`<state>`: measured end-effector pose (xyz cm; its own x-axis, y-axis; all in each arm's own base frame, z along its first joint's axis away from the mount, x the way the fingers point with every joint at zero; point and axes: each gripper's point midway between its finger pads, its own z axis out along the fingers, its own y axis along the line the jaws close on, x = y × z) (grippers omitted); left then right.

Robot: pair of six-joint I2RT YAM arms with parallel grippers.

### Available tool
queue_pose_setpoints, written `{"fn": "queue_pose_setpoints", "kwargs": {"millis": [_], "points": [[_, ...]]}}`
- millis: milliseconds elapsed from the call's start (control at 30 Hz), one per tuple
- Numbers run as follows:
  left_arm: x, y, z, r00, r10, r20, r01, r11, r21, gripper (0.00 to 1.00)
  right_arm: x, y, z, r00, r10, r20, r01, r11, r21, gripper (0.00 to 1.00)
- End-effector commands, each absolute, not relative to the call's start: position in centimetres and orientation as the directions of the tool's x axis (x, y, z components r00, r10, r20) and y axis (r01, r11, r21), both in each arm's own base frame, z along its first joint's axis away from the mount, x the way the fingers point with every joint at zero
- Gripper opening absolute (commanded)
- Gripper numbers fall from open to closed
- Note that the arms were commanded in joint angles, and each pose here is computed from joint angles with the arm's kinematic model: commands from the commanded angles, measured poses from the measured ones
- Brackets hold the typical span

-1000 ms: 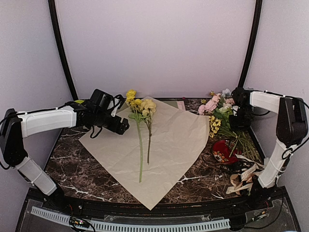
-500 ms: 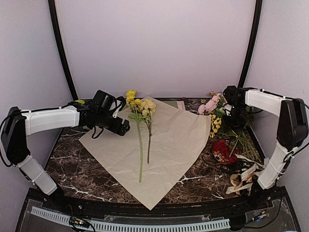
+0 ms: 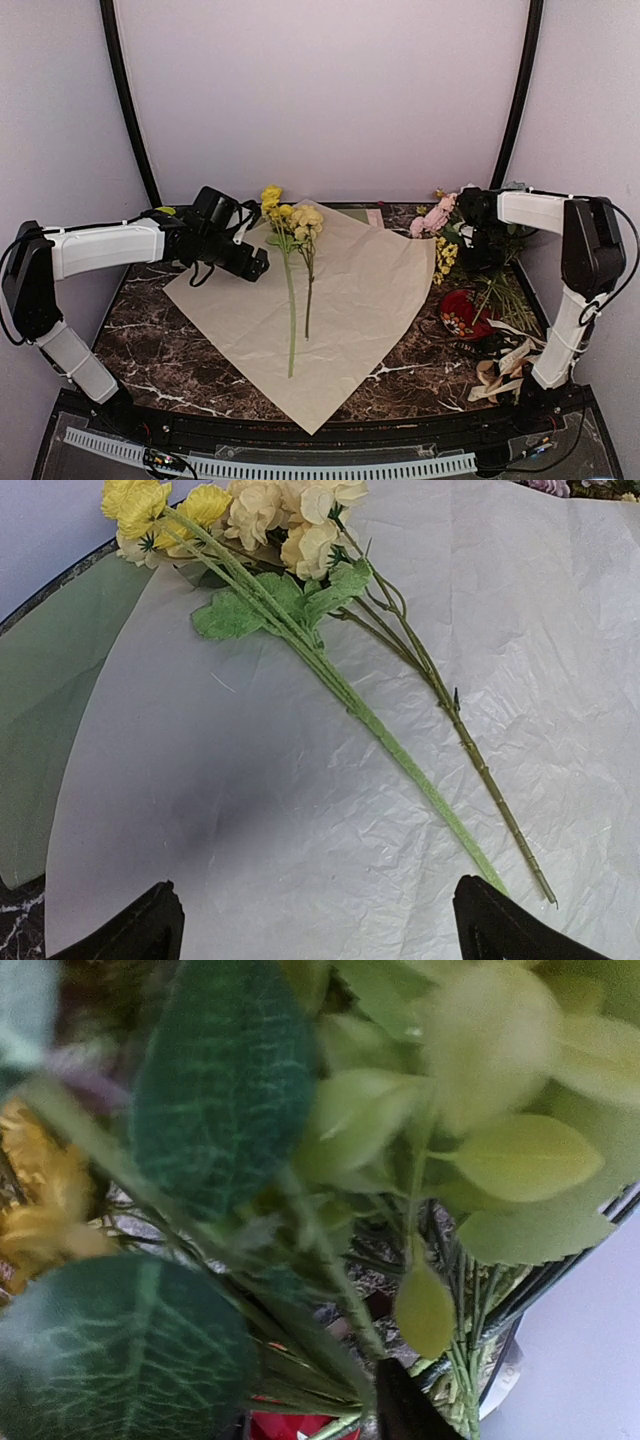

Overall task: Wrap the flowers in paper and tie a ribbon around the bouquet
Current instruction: Pick up the fake flower from the corner of the board.

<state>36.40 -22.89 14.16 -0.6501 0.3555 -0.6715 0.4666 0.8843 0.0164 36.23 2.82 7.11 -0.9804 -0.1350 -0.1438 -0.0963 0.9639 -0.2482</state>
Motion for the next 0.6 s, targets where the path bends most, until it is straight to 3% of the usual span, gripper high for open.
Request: {"fn": "queue_pose_setpoints", "kwargs": {"millis": [0,167,433,567], "points": [[36.7,-23.1,15.6,-0.630,0.353,-0.692,0.475,0.880,0.016,0.97,38.0,2.3,8.2,-0.969,-0.149,-0.199,-0.087,0.953,-0.289,0.33],[36.7,-23.2,15.7,-0.629,0.352,-0.693,0.477,0.879,0.015,0.97,37.9,2.0,10.3,-0.957,-0.146,-0.250,-0.067,0.952,-0.299,0.00],[36.6,-23.2,15.8,-0.628,0.350,-0.695,0.479,0.878,0.009,0.97,37.9,0.7,17.7,-0.898,-0.105,-0.428,0.046,0.943,-0.329,0.00],[36.7,-23.2,15.9,-0.627,0.349,-0.696,0.477,0.879,0.012,0.97,37.9,0.7,23.1,-0.816,-0.078,-0.572,0.109,0.952,-0.285,0.00]]}}
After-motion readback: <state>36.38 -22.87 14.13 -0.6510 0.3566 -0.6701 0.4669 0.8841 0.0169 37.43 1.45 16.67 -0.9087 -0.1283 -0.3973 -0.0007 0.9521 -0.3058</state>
